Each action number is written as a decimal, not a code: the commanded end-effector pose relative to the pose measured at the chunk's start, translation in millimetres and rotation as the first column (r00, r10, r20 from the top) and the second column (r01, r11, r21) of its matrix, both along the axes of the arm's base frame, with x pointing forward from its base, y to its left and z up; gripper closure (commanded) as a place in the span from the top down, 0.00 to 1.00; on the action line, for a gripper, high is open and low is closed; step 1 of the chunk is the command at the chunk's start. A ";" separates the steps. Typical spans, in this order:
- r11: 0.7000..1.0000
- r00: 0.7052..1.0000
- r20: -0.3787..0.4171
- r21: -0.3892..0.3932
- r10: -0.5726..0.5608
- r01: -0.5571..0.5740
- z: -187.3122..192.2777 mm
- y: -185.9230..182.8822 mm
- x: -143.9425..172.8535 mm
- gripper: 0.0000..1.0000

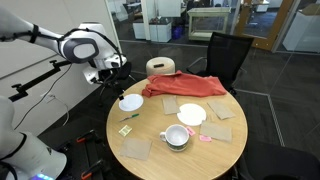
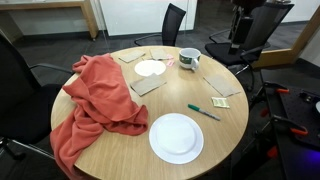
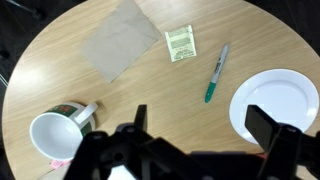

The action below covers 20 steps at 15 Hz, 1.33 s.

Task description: Put the marker inside the mug cup

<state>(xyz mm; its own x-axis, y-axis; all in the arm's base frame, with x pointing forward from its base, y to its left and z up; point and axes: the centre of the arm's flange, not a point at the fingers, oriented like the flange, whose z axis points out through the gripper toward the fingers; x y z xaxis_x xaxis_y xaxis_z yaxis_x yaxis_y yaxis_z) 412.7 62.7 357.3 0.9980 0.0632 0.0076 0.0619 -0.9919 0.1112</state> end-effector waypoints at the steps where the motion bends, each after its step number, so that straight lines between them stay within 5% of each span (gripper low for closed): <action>1: 0.998 0.999 0.010 0.046 -0.053 0.053 -29.3 19.4 33.0 1.00; 9: 0.984 0.991 0.027 0.125 -0.135 0.130 -96.2 39.2 64.7 1.00; 20: 0.979 0.986 -0.030 0.121 -0.164 0.167 -180.5 35.5 72.7 1.00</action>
<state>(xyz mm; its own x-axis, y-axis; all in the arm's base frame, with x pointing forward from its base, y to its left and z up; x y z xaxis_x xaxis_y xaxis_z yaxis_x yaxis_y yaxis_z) 480.3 93.9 194.9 0.9980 -0.0633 -0.0048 -0.0634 -0.9980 -0.0070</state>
